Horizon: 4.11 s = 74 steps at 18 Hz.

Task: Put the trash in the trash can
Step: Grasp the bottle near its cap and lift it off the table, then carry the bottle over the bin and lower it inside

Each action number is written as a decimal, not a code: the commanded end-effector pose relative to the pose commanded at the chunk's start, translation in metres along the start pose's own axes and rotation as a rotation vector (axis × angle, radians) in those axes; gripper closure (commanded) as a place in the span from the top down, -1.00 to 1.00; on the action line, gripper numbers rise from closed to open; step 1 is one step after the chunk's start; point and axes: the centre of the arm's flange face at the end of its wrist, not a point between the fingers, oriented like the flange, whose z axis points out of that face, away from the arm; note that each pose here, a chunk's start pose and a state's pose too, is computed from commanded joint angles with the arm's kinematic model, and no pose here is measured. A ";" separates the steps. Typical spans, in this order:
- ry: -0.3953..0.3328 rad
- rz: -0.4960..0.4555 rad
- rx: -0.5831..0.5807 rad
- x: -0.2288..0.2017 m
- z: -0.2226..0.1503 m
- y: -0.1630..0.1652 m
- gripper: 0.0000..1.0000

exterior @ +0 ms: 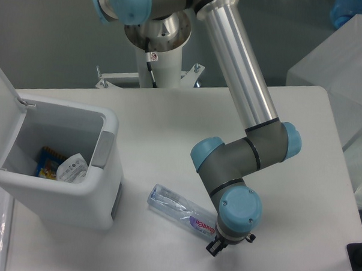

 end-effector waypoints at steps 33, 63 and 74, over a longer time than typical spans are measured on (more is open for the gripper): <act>0.392 0.171 0.735 0.004 -0.408 0.062 -0.79; 0.758 0.744 0.566 0.089 -0.418 0.243 -0.62; 0.693 0.797 0.565 0.101 -0.378 0.228 0.57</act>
